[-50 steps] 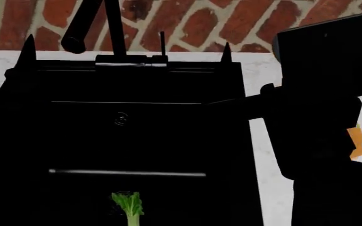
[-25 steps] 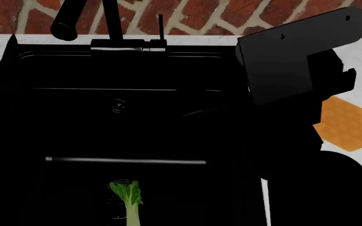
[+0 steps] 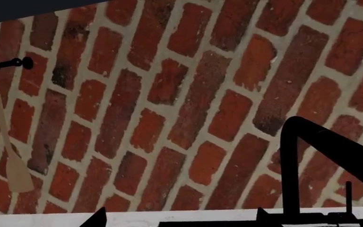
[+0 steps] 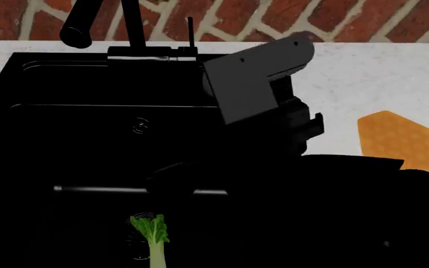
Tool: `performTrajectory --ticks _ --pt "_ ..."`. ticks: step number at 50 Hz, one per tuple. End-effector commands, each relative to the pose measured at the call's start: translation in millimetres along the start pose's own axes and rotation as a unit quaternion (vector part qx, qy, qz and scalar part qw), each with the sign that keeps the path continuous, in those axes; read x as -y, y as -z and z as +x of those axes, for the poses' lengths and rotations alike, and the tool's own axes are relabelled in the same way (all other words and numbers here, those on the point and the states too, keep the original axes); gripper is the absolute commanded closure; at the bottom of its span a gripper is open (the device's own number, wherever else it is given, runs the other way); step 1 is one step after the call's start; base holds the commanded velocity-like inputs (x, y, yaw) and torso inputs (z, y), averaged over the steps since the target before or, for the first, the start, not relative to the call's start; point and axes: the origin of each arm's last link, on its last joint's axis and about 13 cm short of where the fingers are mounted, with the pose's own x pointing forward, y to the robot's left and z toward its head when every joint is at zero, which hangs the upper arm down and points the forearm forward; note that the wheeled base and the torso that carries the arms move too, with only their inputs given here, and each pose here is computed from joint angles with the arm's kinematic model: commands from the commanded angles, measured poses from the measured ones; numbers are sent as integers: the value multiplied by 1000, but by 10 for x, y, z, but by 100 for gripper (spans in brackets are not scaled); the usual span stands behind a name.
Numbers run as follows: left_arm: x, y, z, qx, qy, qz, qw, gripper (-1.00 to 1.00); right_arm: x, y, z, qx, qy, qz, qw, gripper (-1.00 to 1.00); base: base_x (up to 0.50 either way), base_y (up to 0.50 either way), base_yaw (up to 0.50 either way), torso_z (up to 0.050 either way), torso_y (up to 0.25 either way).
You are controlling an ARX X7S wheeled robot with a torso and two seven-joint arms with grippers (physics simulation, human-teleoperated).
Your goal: Pick the celery from the sink and place it on the plate located on the counter
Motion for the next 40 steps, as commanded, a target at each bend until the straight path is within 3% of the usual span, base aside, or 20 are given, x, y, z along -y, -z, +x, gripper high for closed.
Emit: performTrajectory --ticks 1,21,40 --pt "-40 2 -15 -3 -15 -1 1000 -100 -203 21 137 -59 -44 19 997 -100 0 0 0 0 0" --pt "-70 26 -16 -3 -22 -1 1000 -100 -381 154 596 -115 -79 66 988 -100 0 0 0 0 0" --pt "-85 49 9 -5 -32 1 999 -100 -495 410 955 -156 -84 63 982 -100 0 0 0 0 0"
